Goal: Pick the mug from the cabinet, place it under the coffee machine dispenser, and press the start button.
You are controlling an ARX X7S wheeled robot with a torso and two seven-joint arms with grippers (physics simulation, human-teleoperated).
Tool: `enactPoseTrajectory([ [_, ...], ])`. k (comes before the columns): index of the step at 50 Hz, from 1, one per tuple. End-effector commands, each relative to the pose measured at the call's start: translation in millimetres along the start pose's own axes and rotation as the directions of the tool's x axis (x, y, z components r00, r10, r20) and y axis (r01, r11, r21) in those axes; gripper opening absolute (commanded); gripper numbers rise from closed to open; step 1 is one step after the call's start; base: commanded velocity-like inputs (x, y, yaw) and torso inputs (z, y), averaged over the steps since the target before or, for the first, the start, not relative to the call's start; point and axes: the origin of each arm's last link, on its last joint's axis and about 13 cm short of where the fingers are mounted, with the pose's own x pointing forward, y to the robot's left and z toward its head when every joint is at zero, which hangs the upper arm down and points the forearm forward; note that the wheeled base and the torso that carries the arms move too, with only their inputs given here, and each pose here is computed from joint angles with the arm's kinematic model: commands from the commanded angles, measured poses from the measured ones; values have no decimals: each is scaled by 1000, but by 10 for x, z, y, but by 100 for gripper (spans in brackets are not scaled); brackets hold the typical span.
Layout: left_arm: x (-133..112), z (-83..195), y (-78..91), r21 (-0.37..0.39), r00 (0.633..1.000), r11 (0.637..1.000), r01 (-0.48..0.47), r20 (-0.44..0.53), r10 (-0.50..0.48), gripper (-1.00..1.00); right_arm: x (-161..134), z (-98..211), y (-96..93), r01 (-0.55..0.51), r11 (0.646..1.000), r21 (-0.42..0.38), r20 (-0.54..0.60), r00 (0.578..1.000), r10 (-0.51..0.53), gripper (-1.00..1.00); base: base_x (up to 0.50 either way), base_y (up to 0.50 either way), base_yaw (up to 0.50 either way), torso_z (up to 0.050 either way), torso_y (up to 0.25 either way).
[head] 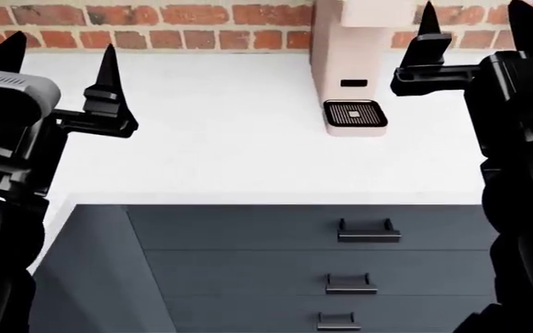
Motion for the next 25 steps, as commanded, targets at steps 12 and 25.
enactPoseTrajectory([
  [12, -56, 60, 5, 10, 1000, 1000, -29, 13, 29, 100, 523, 580, -48, 72, 997, -42, 98, 993, -67, 100, 11, 143, 0, 15, 22],
  [25, -1, 56, -15, -9, 999, 1000, 0, 34, 0, 100, 1189, 1269, -77, 64, 995, -75, 126, 991, -54, 100, 0, 0, 0, 0, 0],
])
